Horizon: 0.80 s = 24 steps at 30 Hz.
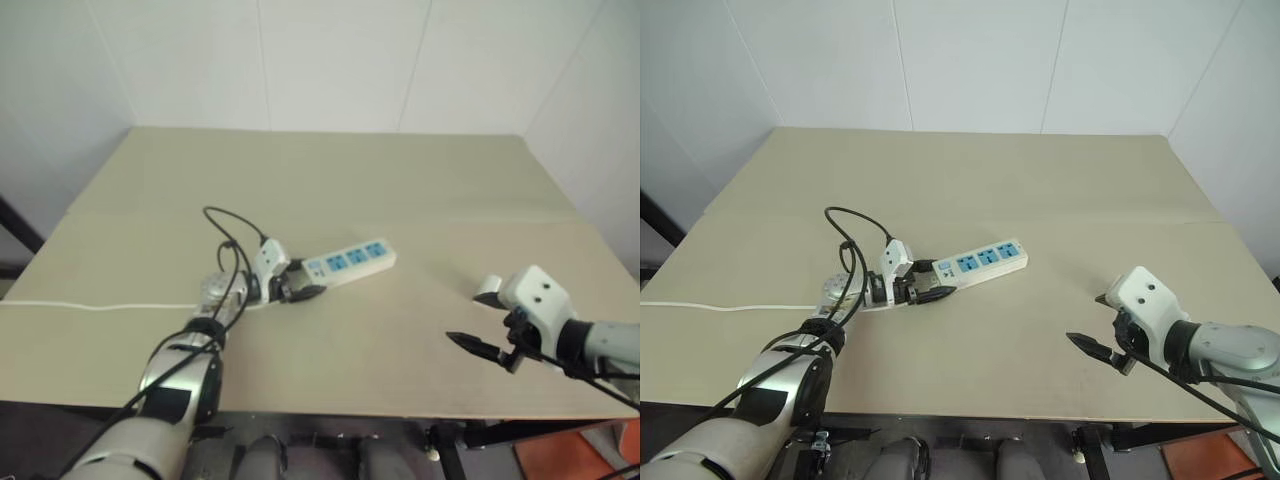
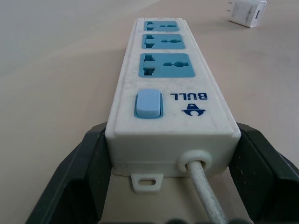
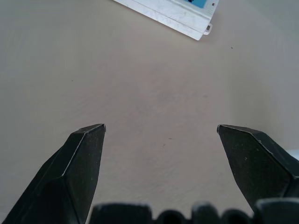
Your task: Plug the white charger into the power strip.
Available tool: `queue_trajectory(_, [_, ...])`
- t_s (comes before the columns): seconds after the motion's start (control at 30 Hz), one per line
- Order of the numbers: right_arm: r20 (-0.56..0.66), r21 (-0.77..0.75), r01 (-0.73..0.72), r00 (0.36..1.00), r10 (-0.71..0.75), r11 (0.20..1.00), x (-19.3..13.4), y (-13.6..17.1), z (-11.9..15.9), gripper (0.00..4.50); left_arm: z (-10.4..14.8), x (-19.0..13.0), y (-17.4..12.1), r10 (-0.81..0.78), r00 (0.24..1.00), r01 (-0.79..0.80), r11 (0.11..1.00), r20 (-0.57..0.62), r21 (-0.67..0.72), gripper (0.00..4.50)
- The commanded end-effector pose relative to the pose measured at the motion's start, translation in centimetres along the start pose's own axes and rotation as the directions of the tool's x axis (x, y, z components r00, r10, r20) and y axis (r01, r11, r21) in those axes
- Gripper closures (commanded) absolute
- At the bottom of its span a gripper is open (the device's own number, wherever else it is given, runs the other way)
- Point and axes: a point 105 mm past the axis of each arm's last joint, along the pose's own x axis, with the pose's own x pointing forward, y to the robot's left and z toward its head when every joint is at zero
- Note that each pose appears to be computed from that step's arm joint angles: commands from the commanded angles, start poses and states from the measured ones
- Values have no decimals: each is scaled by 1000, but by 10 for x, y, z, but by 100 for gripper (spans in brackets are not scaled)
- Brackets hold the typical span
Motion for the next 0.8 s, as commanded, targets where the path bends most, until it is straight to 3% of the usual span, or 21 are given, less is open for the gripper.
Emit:
queue_trajectory(0.03, [28,-38,27,999,-26,999,-3,-3,11,0,6,-1,-6,-71,997,72,997,41,-12,124])
queue_trajectory(0.2, [31,-36,22,999,-21,999,0,-2,10,0,9,-16,-21,-220,970,222,975,105,-3,124])
queue_trajectory(0.3, [37,-35,17,999,-15,999,3,-2,10,0,0,-27,-33,-294,953,293,956,77,33,124])
queue_trajectory(0.5, [44,-38,11,999,-10,999,7,-2,11,0,-11,-34,-43,-302,952,299,953,53,55,124])
queue_trajectory(0.63, [41,-41,11,999,-10,999,6,-3,10,0,-11,-34,-46,-309,948,305,951,77,60,2])
queue_trajectory(0.8, [31,-41,19,999,-17,999,3,-4,8,0,-9,-32,-48,-313,944,308,949,101,69,2])
